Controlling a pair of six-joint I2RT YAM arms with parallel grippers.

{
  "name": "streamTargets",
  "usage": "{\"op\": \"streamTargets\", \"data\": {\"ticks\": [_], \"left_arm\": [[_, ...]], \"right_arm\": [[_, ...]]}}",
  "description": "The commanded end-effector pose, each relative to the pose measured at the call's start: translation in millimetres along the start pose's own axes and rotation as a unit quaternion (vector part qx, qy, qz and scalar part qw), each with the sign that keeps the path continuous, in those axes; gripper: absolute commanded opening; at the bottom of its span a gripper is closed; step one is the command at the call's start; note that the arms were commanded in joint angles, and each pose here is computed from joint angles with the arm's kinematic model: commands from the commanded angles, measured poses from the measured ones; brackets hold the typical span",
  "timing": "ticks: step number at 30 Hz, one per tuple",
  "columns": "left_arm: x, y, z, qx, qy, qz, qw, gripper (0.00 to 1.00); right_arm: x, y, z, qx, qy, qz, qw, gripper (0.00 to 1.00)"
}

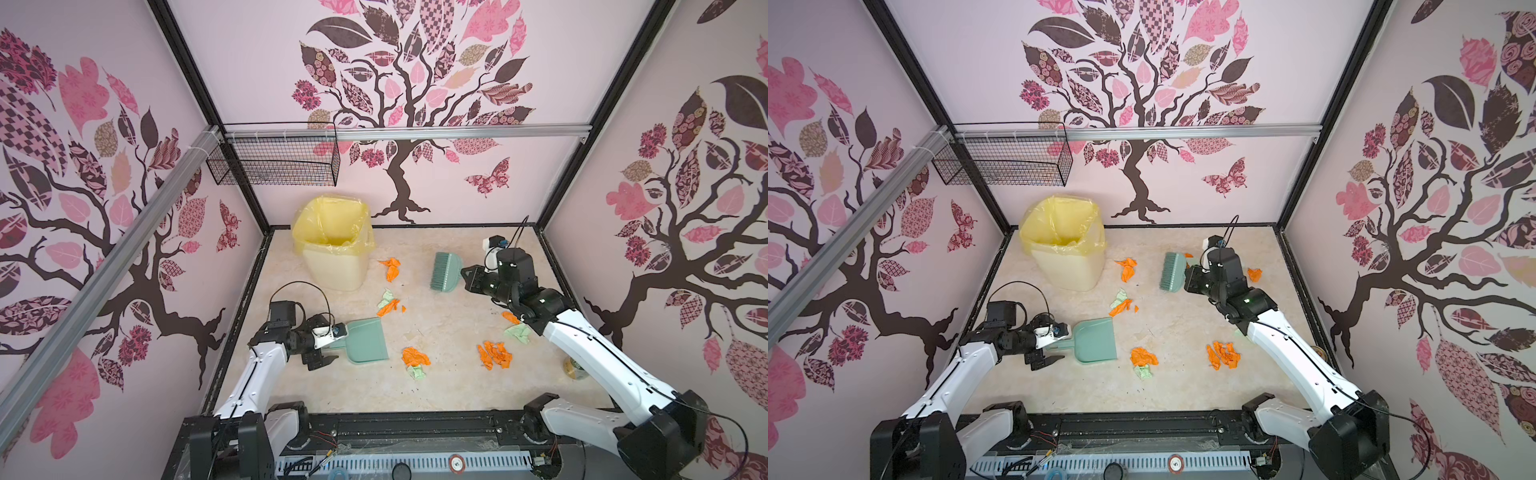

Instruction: Sweep away the paper scraps from the table

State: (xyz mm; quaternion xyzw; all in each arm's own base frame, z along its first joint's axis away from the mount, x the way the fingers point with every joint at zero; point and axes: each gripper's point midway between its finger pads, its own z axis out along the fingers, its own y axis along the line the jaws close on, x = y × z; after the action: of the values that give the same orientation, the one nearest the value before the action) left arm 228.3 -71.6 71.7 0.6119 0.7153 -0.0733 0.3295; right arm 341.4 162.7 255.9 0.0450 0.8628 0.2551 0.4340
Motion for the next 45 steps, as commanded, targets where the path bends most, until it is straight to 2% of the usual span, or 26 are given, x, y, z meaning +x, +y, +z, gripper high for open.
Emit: {"op": "streamTargets", "data": {"ticks": [1,6,8,12,22,31,38,42,45], "left_arm": [[-3,-11,9,0.017,-0.036,-0.022,0.999,0.94],[-5,-20,12,0.040,-0.069,-0.051,0.996,0.92],[-6,-7,7,0.019,-0.080,-0.073,0.994,0.92],[-5,-4,-1,0.031,-0.099,-0.092,0.990,0.90],[16,-17,8,0.043,-0.062,-0.061,0.995,0.89],[18,-16,10,0.038,-0.075,-0.065,0.994,0.87],[20,-26,15,0.056,-0.061,-0.045,0.996,0.81],[20,-31,18,0.075,-0.049,-0.033,0.995,0.71],[21,-34,23,0.096,-0.033,-0.026,0.994,0.71]], "right_arm": [[-11,9,4,-0.014,-0.008,0.001,1.000,0.00],[-20,16,2,-0.022,-0.014,0.011,1.000,0.00],[-22,18,1,-0.024,-0.016,0.016,0.999,0.00],[-24,19,0,-0.025,-0.016,0.025,0.999,0.00],[-25,16,-3,-0.021,-0.022,0.039,0.999,0.00],[-22,14,3,-0.019,-0.020,0.043,0.999,0.00],[-22,17,6,-0.029,-0.021,0.050,0.998,0.00],[-22,16,3,-0.028,-0.025,0.048,0.998,0.00],[-20,15,2,-0.027,-0.024,0.048,0.998,0.00]]}}
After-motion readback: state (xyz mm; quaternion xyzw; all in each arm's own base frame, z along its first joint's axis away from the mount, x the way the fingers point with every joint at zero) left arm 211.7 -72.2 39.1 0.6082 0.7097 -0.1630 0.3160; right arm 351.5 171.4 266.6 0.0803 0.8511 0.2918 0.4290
